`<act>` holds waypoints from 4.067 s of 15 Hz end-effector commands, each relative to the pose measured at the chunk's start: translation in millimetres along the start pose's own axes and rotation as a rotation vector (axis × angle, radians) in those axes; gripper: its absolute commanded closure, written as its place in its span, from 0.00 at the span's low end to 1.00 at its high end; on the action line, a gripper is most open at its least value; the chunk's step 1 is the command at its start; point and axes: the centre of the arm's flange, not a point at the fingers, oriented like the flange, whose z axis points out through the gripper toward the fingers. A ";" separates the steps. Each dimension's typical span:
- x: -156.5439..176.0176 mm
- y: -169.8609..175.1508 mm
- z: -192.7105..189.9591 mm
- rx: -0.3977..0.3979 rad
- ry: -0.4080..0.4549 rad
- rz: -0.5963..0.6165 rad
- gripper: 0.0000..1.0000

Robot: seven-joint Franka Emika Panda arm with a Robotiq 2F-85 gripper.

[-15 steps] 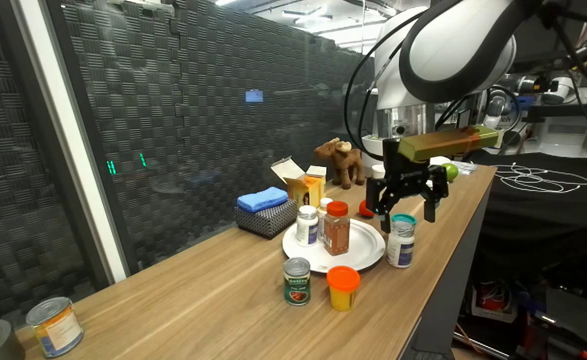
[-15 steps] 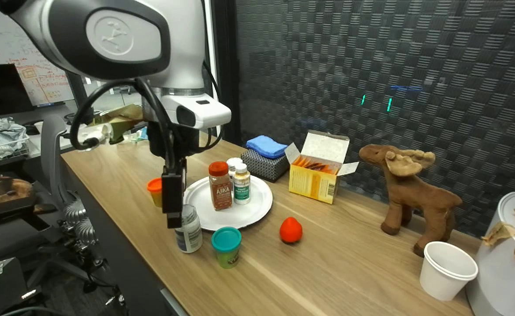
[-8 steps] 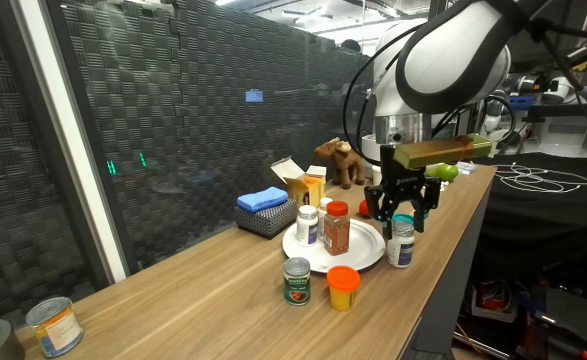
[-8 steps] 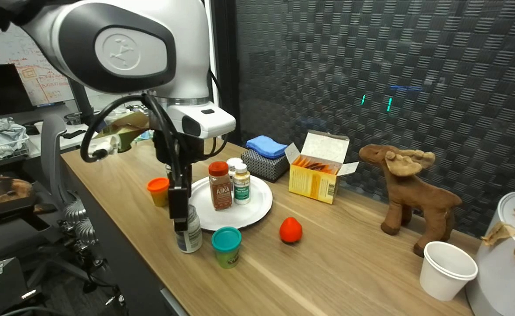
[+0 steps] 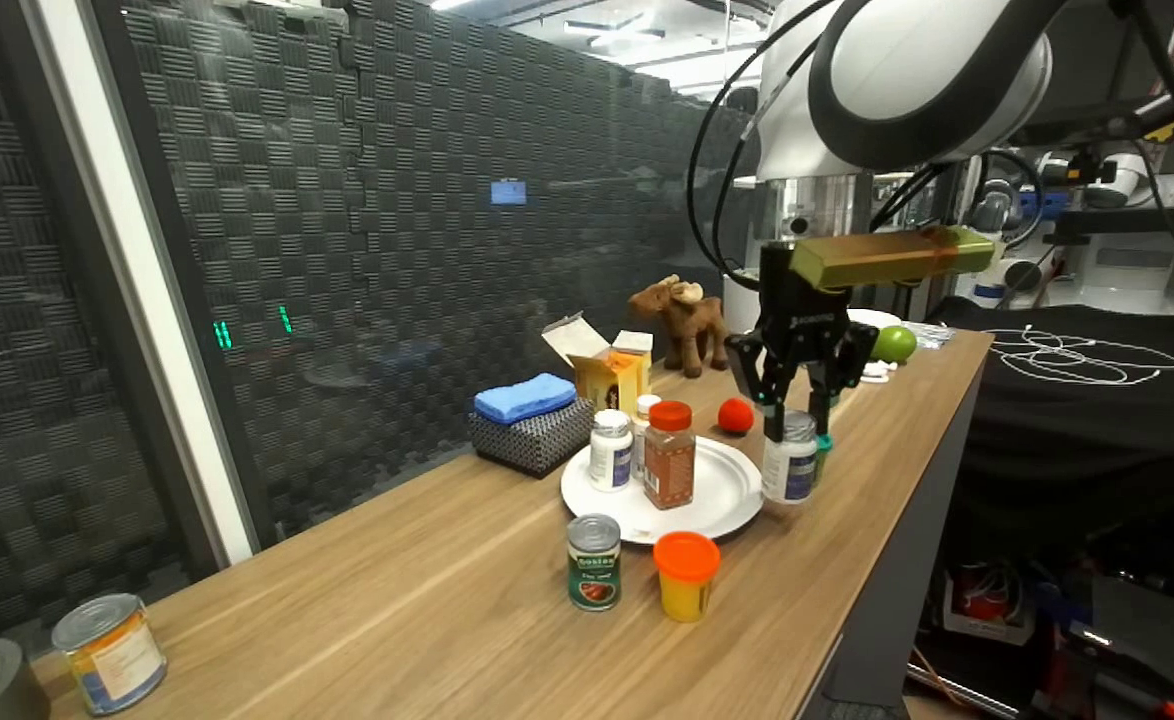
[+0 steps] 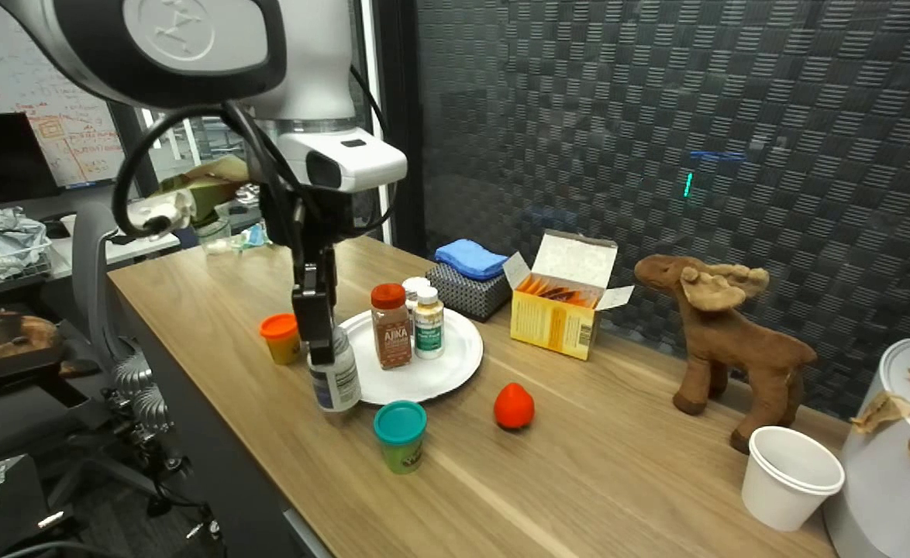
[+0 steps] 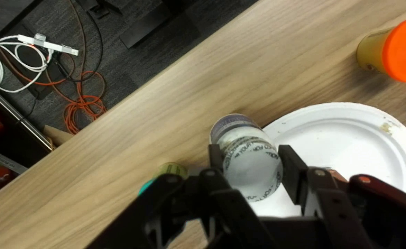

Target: Put the bottles and orange plushie surrounding the white plate on the white plate

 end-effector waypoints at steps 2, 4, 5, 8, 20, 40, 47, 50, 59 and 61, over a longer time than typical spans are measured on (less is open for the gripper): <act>-17.0 -3.1 -46.7 0.018 0.015 -0.011 0.81; -6.8 -7.7 -51.0 0.015 0.010 -0.019 0.81; -0.1 -9.9 -49.9 0.003 0.011 -0.017 0.81; 29.2 -13.7 -33.5 -0.005 -0.003 -0.004 0.81; 116.5 -22.9 -1.4 0.120 -0.040 0.122 0.81; 116.2 -54.1 -35.1 0.013 0.060 0.031 0.07; 64.8 -41.7 -118.3 0.108 0.172 0.038 0.00; 43.1 -19.7 -109.8 0.094 0.157 0.022 0.00; 47.4 35.5 -11.0 -0.034 0.032 0.007 0.00; 52.8 46.4 2.4 -0.038 0.002 0.010 0.00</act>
